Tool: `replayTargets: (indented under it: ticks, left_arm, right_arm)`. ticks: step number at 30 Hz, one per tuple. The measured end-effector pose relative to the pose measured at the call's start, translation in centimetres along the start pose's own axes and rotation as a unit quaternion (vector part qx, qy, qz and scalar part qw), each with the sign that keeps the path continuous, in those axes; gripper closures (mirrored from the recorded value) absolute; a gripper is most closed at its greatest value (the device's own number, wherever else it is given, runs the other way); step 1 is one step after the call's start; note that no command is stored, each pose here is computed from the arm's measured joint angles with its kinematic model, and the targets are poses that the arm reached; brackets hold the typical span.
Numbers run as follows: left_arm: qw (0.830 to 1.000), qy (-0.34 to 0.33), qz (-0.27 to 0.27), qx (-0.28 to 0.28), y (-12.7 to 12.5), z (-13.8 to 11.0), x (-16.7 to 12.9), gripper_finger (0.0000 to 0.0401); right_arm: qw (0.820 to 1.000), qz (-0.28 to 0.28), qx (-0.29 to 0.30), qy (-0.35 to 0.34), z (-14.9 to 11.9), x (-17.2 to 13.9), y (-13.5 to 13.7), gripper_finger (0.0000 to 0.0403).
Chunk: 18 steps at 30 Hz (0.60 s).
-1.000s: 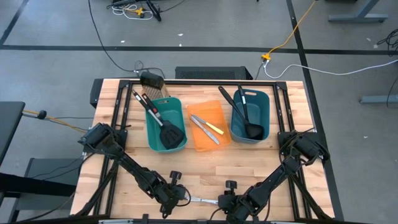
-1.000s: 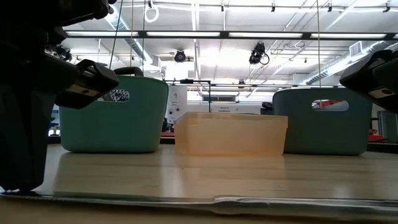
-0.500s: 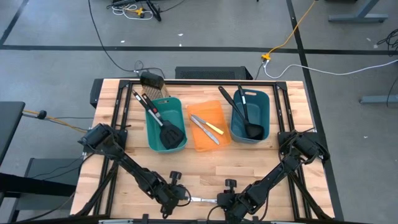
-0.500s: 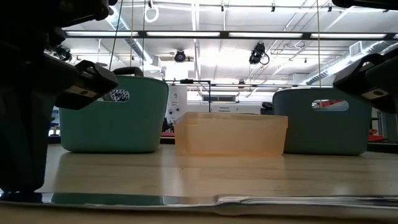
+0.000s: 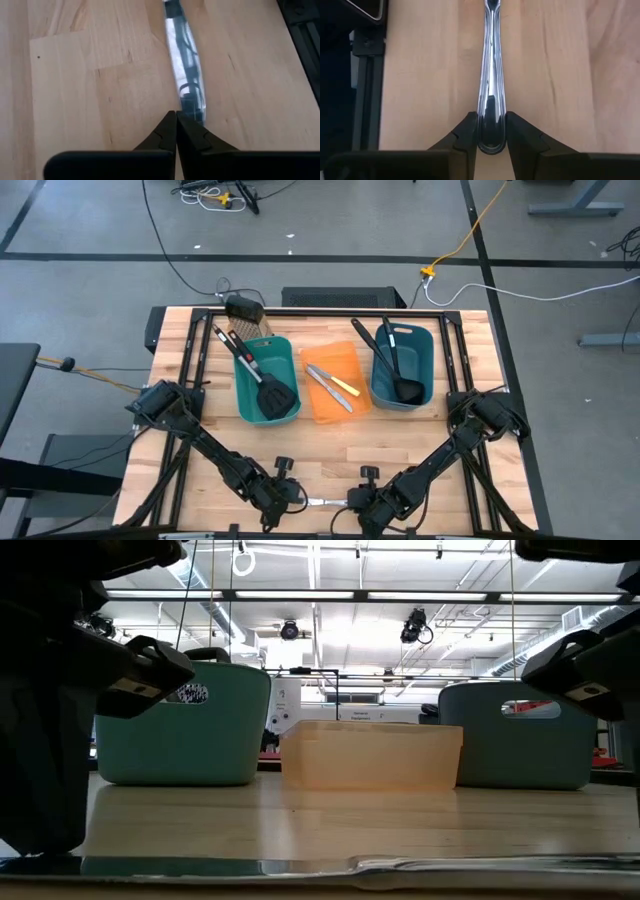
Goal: Pick & Place Kitchen Items
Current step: Put the silver table knife into the orange bin
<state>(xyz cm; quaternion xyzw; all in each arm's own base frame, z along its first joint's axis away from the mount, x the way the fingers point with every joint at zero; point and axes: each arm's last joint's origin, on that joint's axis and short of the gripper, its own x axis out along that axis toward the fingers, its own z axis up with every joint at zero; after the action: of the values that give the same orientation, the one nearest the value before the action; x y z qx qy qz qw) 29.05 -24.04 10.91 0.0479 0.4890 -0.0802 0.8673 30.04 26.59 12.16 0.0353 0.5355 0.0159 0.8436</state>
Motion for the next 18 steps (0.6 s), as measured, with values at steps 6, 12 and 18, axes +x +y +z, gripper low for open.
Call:
replayTargets:
  ticks: [6,12,18]
  left_arm:
    - [0.999,-0.023,0.019,0.02,0.2,0.5,-1.2,0.0382]
    - [0.998,-0.038,0.039,0.028,0.7,1.1,-2.9,0.0395]
    - [0.996,-0.044,0.063,0.035,0.5,1.0,-4.1,0.0392]
  right_arm:
    - [1.0,-0.018,-0.01,0.008,0.0,-1.4,-0.6,0.0315]
    - [0.999,-0.039,-0.005,0.01,0.0,-2.2,-1.0,0.0315]
    - [0.999,-0.052,-0.009,-0.01,0.2,-3.8,-1.0,0.0315]
